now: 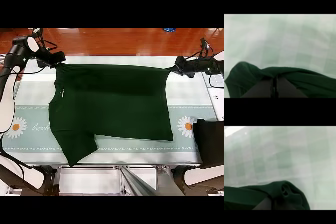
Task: Fold the shirts.
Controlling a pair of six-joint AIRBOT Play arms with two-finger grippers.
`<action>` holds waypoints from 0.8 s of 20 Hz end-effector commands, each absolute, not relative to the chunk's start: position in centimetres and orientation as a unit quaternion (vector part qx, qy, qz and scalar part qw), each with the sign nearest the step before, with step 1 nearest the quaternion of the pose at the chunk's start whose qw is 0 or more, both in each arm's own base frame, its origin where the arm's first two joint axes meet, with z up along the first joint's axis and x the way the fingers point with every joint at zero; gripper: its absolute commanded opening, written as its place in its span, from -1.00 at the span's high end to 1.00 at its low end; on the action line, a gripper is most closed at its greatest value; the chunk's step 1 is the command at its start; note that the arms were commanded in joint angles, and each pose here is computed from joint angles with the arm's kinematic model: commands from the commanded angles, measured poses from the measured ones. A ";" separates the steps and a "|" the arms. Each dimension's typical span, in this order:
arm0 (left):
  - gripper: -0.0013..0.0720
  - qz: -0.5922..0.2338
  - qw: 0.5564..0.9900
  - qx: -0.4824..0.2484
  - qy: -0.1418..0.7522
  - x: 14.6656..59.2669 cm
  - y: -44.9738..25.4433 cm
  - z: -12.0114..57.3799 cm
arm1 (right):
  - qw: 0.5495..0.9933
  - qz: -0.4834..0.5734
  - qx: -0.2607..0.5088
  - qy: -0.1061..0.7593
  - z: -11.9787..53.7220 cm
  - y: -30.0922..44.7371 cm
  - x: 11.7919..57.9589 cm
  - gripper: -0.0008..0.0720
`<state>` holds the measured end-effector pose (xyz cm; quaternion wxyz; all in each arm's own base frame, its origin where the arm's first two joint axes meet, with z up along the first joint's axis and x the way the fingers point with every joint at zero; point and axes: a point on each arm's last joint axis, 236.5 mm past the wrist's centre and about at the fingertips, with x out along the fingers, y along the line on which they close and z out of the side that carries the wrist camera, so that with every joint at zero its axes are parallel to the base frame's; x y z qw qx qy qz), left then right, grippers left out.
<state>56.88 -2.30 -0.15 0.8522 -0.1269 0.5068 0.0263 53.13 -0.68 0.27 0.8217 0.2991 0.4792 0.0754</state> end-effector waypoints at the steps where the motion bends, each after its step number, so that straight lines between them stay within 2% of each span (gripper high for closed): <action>1: 0.91 -0.016 0.813 -0.108 0.572 53.9 -2.8 -0.7 | 0.804 0.107 0.276 0.516 0.4 0.0 51.2 0.93; 4: 0.91 -0.073 0.756 -0.093 0.644 49.3 -3.6 -1.6 | 0.769 0.094 0.221 0.593 -0.9 -1.0 46.6 0.93; 9: 0.91 -0.086 0.668 -0.090 0.734 42.2 -3.3 -6.5 | 0.712 0.087 0.220 0.661 -6.2 -0.5 41.4 0.93; 12: 0.91 -0.084 0.649 -0.096 0.750 40.7 -3.3 -7.8 | 0.693 0.091 0.223 0.679 -7.8 0.0 39.7 0.93; 16: 0.91 -0.084 0.643 -0.097 0.755 40.4 -3.3 -8.0 | 0.691 0.094 0.233 0.677 -8.3 0.5 39.6 0.93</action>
